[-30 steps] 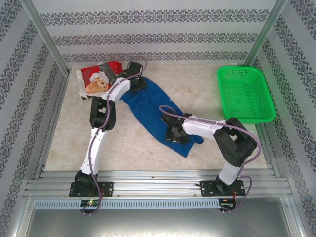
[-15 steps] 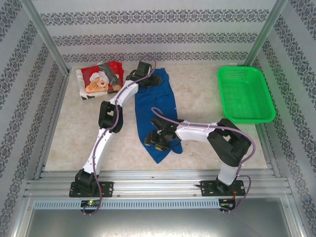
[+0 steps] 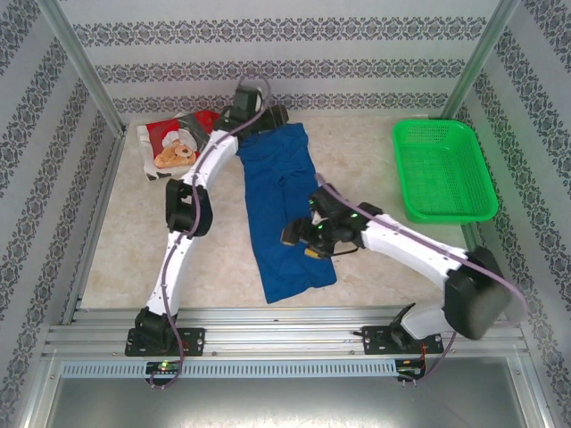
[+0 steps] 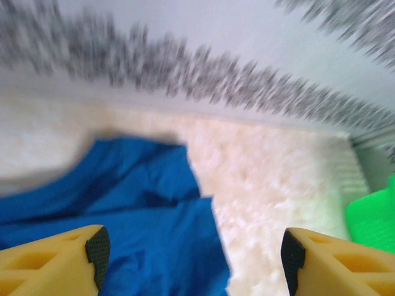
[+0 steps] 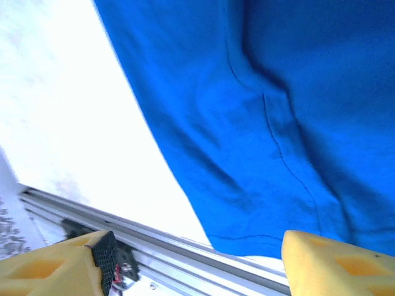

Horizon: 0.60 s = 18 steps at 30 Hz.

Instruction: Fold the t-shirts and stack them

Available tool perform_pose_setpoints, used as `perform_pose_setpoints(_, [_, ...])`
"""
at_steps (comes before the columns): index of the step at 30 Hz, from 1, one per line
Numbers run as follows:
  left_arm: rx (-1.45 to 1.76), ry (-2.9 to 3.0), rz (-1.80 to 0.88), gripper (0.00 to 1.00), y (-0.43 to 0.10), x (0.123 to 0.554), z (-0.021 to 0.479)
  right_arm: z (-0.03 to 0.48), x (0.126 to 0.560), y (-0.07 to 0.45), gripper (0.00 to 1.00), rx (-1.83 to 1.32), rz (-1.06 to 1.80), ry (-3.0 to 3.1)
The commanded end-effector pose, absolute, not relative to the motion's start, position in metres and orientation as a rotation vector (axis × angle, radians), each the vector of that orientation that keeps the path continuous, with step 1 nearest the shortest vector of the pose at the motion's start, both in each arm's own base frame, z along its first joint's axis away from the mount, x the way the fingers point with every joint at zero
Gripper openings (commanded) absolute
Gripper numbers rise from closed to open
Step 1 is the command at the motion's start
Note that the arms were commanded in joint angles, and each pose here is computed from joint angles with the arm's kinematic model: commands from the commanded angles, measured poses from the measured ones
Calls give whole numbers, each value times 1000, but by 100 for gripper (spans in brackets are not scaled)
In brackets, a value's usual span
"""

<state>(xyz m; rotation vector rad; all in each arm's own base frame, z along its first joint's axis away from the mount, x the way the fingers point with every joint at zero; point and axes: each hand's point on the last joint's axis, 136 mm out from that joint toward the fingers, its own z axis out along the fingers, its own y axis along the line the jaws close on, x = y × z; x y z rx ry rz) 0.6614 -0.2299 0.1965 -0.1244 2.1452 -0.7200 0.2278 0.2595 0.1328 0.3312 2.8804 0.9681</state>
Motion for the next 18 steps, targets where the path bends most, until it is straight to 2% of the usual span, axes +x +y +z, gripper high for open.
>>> perform_pose_setpoints(1, [-94, 2127, -579, 74, -205, 647, 235, 112, 230, 228, 73, 244, 839, 2927])
perform_pose_setpoints(3, [-93, 2189, -550, 73, -203, 643, 207, 105, 235, 227, 72, 165, 832, 2937])
perform_pose_setpoints(9, [-94, 2307, -493, 60, -215, 641, 124, 78, 241, 245, 64, 19, 820, 2957])
perform_pose_setpoints(13, [-91, 2339, -497, 58, -230, 644, 88, 56, 238, 251, 60, 4, 790, 2995])
perform_pose_setpoints(18, [-100, 2409, -402, 54, -225, 641, 57, 39, 229, 258, 58, -10, 785, 3028])
